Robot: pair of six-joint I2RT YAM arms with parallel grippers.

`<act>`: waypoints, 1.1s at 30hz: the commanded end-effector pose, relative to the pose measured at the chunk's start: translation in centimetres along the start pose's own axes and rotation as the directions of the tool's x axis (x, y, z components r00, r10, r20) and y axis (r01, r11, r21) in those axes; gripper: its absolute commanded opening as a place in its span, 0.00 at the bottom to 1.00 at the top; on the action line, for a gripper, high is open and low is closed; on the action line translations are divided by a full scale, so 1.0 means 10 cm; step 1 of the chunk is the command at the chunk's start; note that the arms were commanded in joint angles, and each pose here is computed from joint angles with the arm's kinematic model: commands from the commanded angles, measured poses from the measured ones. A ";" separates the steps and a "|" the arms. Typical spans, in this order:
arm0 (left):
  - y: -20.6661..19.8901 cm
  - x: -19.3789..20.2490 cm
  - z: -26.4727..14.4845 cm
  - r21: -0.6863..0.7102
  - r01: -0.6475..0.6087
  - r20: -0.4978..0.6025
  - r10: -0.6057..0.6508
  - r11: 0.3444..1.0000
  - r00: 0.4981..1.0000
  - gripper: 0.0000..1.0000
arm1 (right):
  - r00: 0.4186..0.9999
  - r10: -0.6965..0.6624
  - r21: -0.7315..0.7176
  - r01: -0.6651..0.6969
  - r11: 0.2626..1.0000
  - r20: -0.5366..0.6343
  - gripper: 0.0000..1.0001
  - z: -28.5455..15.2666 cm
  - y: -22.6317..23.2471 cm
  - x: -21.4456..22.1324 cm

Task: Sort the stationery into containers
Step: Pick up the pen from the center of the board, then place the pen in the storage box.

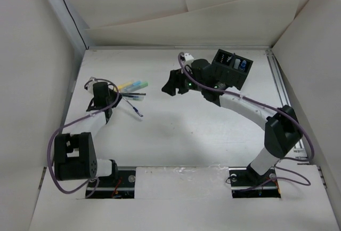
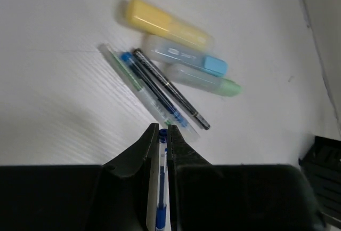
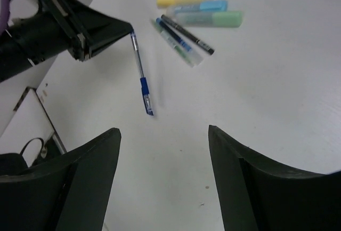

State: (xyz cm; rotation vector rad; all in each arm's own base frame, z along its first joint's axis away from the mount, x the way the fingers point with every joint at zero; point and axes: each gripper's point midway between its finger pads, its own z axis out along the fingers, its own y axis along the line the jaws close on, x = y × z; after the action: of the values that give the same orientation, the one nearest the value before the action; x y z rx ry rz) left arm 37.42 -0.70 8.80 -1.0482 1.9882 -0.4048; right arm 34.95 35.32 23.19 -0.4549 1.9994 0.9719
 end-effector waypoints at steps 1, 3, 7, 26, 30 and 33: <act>-0.31 -0.04 -0.13 0.186 -0.046 0.030 0.041 0.982 0.999 0.00 | 0.999 -0.033 -0.105 0.033 0.994 0.000 0.73 0.10 0.37 0.00; -0.34 0.07 -0.18 0.249 -0.075 0.003 0.077 0.966 0.997 0.00 | 0.999 -0.033 -0.125 0.033 0.992 -0.001 0.73 0.19 0.43 0.06; -0.54 0.14 -0.26 0.379 -0.125 -0.006 0.137 0.917 0.991 0.00 | 0.998 -0.040 -0.196 0.031 0.980 -0.040 0.71 0.30 0.52 0.22; -1.12 0.80 -0.64 0.697 -0.150 -0.121 0.322 0.701 0.939 0.00 | 0.999 0.002 -0.213 -0.012 0.977 -0.048 0.62 0.80 0.39 0.42; -1.17 0.84 -0.71 0.735 -0.130 -0.132 0.329 0.665 0.935 0.00 | 0.998 0.013 -0.207 -0.025 0.978 -0.060 0.60 0.85 0.36 0.48; -1.16 0.88 -0.71 0.744 -0.106 -0.156 0.326 0.660 0.932 0.00 | 0.998 0.009 -0.230 -0.023 0.973 -0.061 0.57 0.90 0.38 0.50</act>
State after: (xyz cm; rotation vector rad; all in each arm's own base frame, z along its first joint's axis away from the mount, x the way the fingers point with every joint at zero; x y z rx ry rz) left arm 35.64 -14.58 14.36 -0.2966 1.9240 -1.0834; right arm 33.71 43.29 14.95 -0.5879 2.0727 1.1683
